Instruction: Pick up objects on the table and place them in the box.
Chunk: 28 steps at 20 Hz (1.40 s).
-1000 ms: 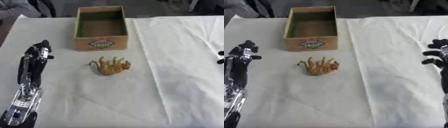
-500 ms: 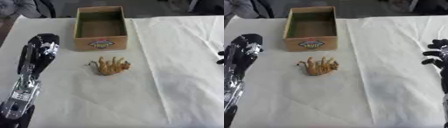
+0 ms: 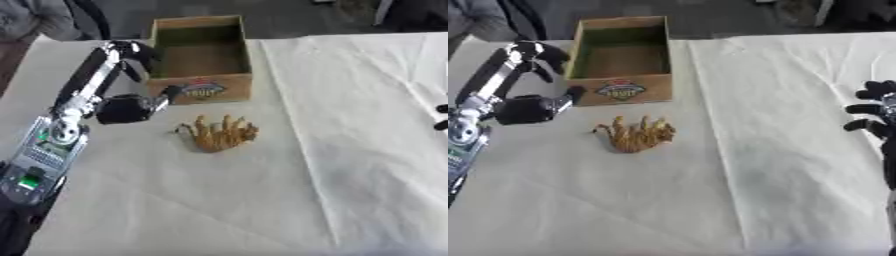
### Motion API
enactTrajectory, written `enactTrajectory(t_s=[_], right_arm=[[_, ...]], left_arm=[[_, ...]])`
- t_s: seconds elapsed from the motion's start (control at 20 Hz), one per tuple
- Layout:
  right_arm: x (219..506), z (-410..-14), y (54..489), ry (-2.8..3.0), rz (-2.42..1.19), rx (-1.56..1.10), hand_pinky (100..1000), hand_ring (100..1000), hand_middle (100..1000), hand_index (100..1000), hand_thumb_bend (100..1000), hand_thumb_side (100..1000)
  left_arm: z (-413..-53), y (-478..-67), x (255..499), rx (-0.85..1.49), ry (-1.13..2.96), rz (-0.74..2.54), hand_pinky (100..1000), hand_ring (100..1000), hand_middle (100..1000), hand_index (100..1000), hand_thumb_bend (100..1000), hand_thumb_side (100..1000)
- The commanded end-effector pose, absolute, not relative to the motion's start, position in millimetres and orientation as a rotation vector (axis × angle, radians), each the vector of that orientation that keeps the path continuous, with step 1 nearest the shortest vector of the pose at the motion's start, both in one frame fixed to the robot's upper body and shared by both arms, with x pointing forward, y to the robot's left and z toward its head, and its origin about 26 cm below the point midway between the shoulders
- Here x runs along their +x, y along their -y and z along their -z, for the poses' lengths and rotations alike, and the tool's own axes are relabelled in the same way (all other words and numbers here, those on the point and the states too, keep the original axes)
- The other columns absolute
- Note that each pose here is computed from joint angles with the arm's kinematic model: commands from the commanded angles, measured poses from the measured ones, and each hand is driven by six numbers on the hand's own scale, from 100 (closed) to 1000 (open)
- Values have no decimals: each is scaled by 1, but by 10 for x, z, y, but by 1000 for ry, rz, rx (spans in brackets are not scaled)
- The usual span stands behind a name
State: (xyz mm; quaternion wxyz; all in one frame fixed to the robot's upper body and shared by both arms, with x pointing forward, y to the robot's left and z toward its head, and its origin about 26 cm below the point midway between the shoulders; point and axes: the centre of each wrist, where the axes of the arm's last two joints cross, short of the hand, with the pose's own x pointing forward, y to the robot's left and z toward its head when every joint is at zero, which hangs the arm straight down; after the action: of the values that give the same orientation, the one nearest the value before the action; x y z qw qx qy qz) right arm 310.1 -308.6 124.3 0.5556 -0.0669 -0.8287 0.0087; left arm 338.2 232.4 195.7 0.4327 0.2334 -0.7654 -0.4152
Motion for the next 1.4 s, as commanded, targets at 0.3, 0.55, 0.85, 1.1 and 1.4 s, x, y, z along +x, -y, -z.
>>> enactTrajectory(t_s=[0.3, 0.55, 0.85, 1.1, 1.4], right_arm=[[3095, -1326, 3102, 1982, -42, -158, 458, 613, 638, 745, 100, 673], [3095, -1321, 3099, 1981, -43, -156, 458, 612, 638, 745, 100, 672], [3095, -1316, 3093, 1979, -46, -152, 458, 612, 638, 745, 100, 671], [3094, -1311, 3091, 1977, -47, -150, 458, 611, 638, 745, 100, 671], [3095, -1308, 3085, 1977, -48, -147, 457, 611, 637, 745, 100, 671]], left_arm=[[-1995, -2098, 3514, 618, 1844, 1221, 569, 730, 520, 729, 516, 344], [-1906, -1966, 3638, 609, 1803, 1274, 570, 728, 526, 732, 542, 330], [-1800, -1812, 3787, 613, 1727, 1393, 573, 722, 534, 734, 583, 270], [-1704, -1696, 3897, 633, 1669, 1460, 570, 713, 533, 731, 621, 218], [-1562, -1585, 3996, 664, 1623, 1488, 563, 701, 524, 729, 639, 207]])
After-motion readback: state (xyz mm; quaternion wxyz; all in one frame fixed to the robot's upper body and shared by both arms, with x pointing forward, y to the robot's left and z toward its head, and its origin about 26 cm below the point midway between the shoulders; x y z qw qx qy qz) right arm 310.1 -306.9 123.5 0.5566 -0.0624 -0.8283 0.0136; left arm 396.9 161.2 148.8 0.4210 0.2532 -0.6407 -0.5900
